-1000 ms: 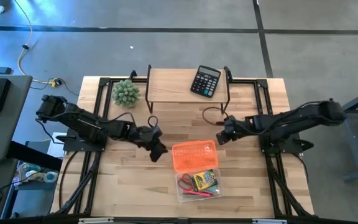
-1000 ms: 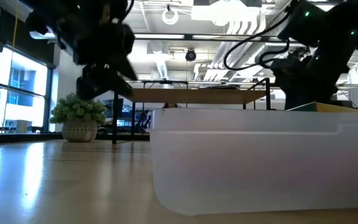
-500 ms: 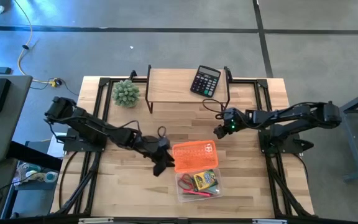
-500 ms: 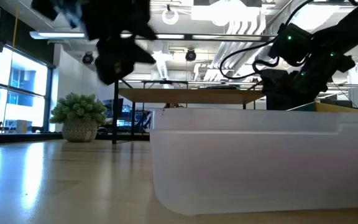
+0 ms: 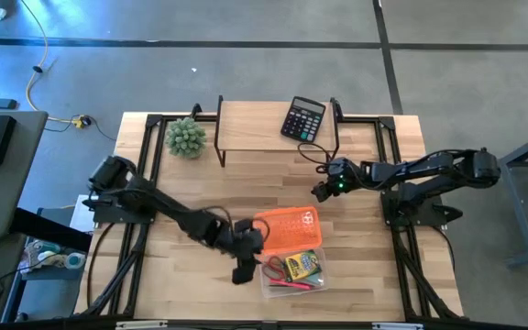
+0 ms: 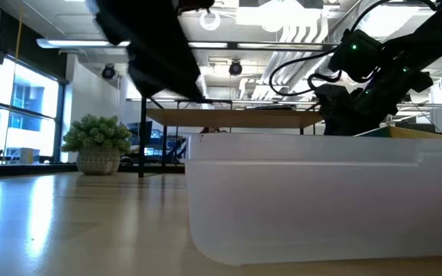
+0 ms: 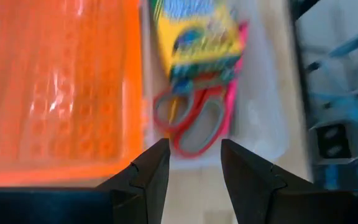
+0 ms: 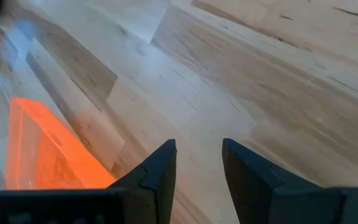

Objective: Pack school essentials
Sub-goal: Close the orange supply box

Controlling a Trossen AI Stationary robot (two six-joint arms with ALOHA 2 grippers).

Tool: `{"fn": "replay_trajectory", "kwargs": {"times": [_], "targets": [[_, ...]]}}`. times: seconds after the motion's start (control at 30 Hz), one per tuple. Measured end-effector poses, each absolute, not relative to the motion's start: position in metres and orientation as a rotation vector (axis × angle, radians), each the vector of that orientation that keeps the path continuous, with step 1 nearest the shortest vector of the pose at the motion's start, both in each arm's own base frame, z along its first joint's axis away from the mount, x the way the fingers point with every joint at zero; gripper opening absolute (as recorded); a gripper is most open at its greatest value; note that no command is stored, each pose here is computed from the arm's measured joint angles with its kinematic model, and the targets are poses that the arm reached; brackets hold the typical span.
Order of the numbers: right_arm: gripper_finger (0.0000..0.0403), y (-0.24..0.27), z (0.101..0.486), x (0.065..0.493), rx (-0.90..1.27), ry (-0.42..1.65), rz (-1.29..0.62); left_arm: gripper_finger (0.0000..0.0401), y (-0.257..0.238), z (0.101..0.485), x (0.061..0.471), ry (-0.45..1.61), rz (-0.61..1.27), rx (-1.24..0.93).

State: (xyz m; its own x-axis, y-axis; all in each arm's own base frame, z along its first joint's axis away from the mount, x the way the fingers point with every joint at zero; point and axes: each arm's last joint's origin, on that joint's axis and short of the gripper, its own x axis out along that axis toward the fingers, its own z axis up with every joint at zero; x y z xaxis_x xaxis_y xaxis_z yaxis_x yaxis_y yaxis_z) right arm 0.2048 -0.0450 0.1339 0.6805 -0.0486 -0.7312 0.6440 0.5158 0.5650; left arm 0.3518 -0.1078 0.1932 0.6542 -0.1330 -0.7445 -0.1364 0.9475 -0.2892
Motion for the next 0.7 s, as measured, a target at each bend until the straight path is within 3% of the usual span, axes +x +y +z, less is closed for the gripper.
{"fn": "replay_trajectory", "kwargs": {"times": [0.33,0.7], "targets": [[0.0122,-0.046,0.135,0.209,0.964,0.675,-0.468,0.0133,-0.150,0.170,0.366,0.879,0.004,-0.242],[0.0122,-0.046,0.121,0.214,0.958,0.720,-0.477,0.0133,-0.138,0.155,0.379,0.928,0.066,-0.228]]}}
